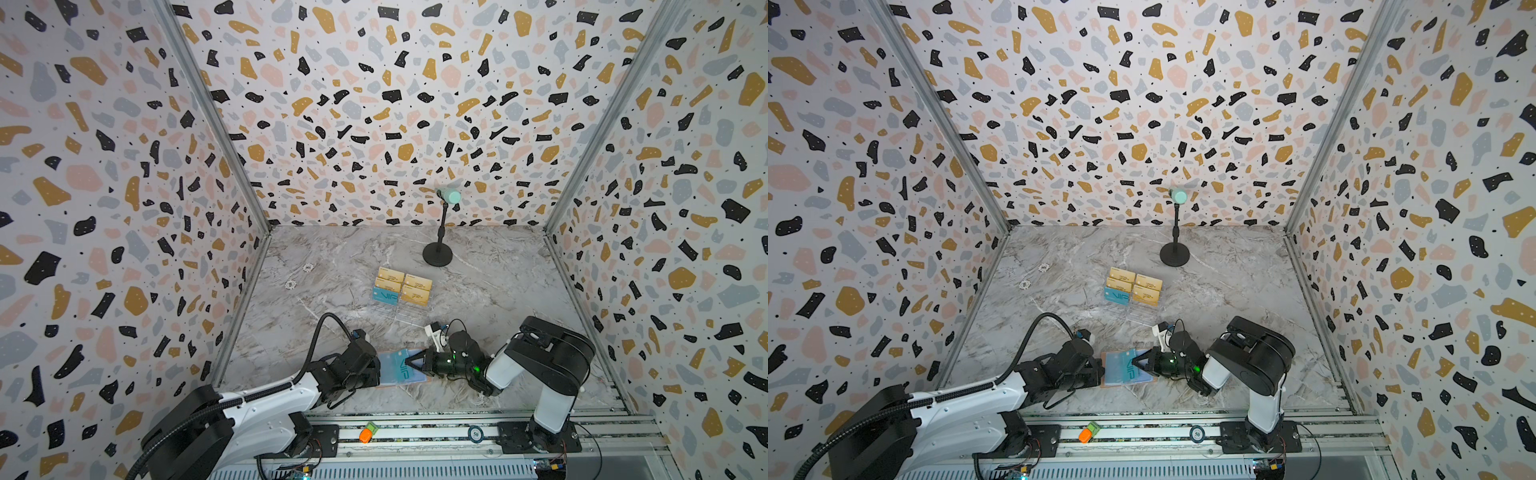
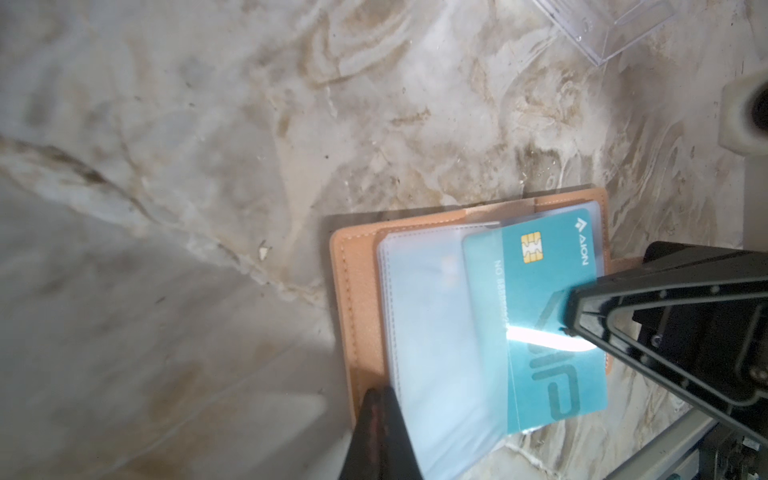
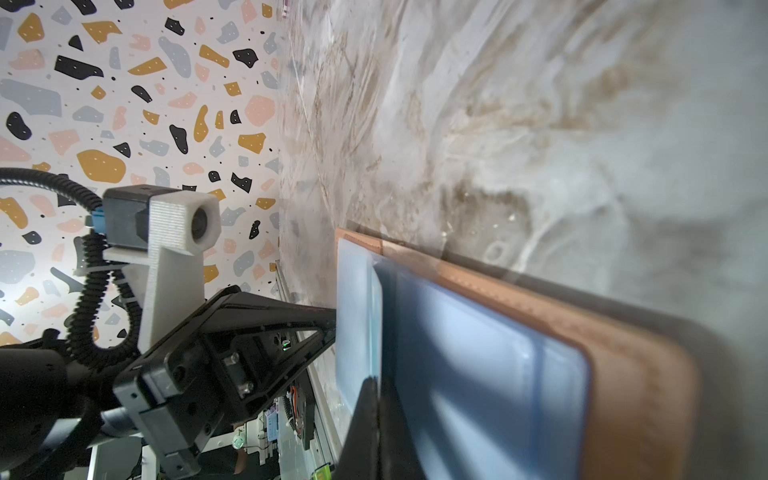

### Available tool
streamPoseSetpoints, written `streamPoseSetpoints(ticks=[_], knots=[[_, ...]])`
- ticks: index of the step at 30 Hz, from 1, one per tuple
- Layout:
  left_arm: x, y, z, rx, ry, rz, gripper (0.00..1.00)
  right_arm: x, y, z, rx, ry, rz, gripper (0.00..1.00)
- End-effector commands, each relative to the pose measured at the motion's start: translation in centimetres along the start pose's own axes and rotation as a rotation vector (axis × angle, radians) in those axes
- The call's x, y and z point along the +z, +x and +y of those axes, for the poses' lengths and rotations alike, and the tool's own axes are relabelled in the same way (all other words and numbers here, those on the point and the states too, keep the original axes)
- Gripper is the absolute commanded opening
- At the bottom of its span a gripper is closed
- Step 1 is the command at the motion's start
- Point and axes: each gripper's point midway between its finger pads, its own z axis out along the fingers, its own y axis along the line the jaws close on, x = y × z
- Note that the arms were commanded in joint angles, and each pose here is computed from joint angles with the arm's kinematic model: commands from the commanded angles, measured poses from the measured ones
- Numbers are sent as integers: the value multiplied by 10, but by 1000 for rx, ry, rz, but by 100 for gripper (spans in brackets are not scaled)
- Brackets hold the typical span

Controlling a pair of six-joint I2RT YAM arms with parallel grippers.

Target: Put the credit cards into the card holder

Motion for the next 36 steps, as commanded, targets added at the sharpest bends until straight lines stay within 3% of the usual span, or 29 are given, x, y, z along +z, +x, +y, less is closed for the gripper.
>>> streamPoseSetpoints(ticks=[1, 10, 14, 21, 28, 31, 36], knots=[[3, 8, 10, 18, -32, 24, 0, 3, 1, -5, -16, 33, -6, 0], [2, 6, 5, 12, -10, 16, 0, 8, 3, -10, -174, 235, 24, 0], [2, 6, 5, 9, -10, 15, 0, 9, 6, -7, -215, 278, 45, 14], [-5, -4, 5, -8, -19, -27, 0, 4, 13, -11, -263, 356, 98, 28], [-17, -24, 2, -18, -12, -69, 12, -10, 3, 1, -341, 419, 78, 39], [-19, -31, 8, -15, -29, -77, 26, -9, 0, 7, -369, 425, 88, 42], [-14, -33, 4, -7, -12, -61, 39, -2, 1, 12, -382, 408, 116, 46]])
